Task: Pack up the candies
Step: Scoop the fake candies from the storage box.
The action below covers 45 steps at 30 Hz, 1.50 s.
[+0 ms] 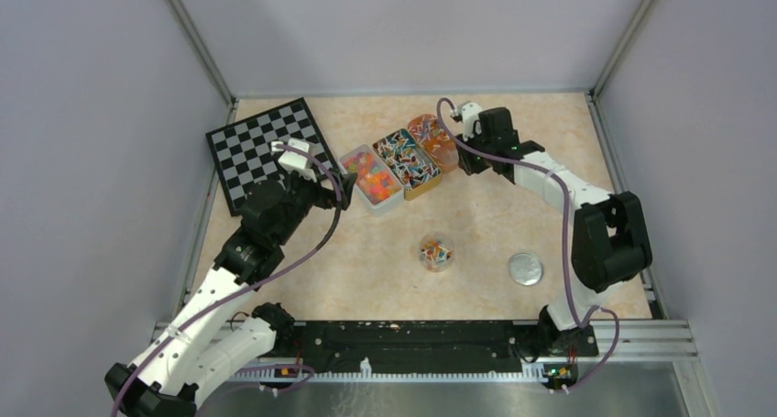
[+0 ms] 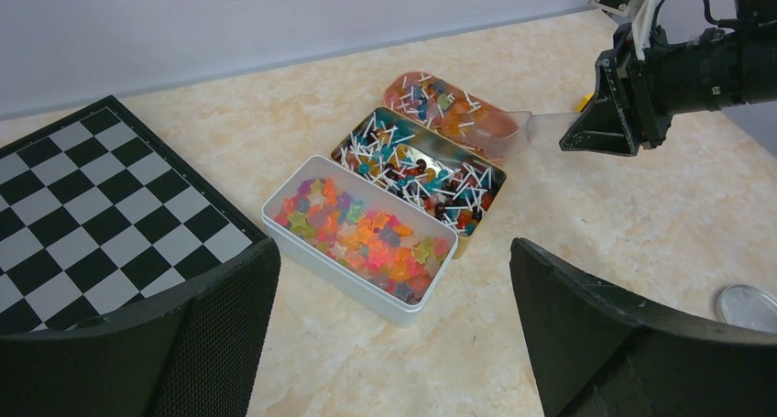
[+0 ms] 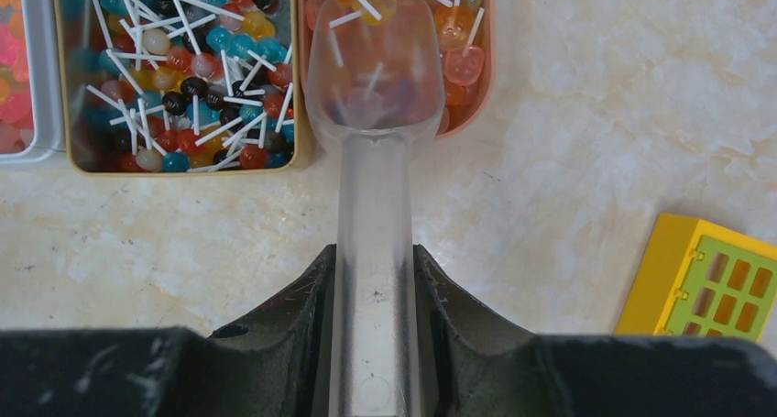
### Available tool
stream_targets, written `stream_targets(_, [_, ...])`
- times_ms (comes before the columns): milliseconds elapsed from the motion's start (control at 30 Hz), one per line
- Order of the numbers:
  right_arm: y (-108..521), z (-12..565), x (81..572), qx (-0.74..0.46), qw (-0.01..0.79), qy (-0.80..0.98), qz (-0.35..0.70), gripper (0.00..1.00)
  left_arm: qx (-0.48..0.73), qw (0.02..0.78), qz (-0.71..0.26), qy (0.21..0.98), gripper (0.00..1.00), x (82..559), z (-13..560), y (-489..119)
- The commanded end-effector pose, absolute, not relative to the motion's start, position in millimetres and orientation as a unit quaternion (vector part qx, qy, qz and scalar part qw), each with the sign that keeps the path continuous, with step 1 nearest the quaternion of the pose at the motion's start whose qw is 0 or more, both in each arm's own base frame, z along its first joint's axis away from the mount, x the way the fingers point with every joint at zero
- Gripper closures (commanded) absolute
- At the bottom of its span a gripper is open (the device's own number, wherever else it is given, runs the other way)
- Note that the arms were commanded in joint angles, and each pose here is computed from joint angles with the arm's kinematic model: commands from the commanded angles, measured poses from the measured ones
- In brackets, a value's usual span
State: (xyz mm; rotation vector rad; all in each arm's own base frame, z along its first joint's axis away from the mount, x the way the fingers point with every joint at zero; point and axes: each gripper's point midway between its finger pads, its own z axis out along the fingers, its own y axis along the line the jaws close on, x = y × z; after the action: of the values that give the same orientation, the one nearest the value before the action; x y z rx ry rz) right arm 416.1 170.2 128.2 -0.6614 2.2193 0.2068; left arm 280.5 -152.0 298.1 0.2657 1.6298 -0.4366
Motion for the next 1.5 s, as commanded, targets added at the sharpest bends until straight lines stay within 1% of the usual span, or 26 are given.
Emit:
stream_targets(0, [166,143,418,-0.247,0.429,0.864,0.088,1.0,0.113,0.675,-0.196,0.702,0.01,281,315,-151])
stream_targets(767, [166,137,434,-0.247,0.451,0.855,0.075,1.0,0.113,0.674,-0.194,0.704,0.01,282,314,-151])
stream_targets(1167, [175,127,432,-0.248,0.47,0.841,0.101,1.0,0.115,0.672,-0.196,0.705,0.01,282,313,-153])
stream_targets(1467, [178,129,427,-0.252,0.503,0.819,0.113,1.0,0.114,0.672,-0.196,0.705,0.01,282,313,-152])
